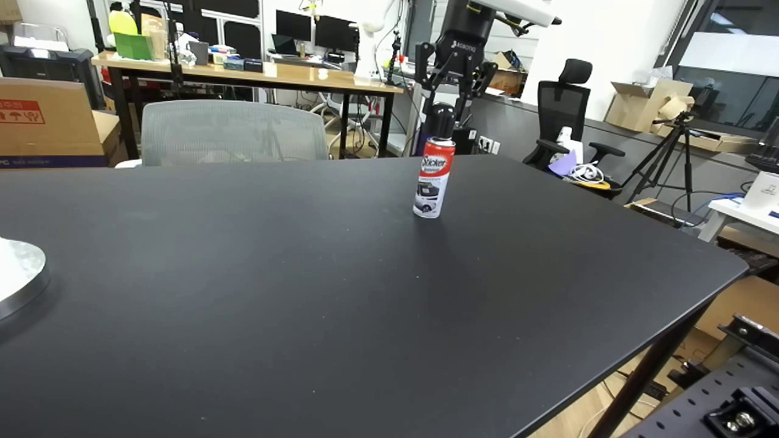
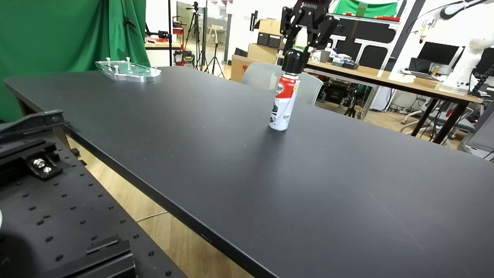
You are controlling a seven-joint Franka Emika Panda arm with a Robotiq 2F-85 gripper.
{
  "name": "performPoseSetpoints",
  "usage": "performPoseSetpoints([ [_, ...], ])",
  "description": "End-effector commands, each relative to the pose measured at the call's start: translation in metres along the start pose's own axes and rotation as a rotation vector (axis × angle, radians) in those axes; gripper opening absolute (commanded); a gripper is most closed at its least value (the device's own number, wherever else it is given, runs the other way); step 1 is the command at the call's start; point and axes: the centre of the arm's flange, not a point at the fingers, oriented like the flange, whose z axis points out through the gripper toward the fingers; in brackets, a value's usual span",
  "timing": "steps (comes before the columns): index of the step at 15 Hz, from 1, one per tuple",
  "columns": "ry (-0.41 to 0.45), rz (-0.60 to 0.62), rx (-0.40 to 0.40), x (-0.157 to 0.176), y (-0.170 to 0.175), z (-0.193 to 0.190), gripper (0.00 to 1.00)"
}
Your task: Pick up the black lid from the table and put it on the white can.
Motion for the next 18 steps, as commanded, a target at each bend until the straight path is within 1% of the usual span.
performPoseSetpoints([
  [1,-0.009,0.032,0.006,0.001,0.005,-0.002,0.32],
  [7,-0.018,0.034,0.007,-0.001,0.006,-0.001,0.32],
  [18,-0.015,0.027,-0.002,-0.011,-0.003,-0.009,0.32],
])
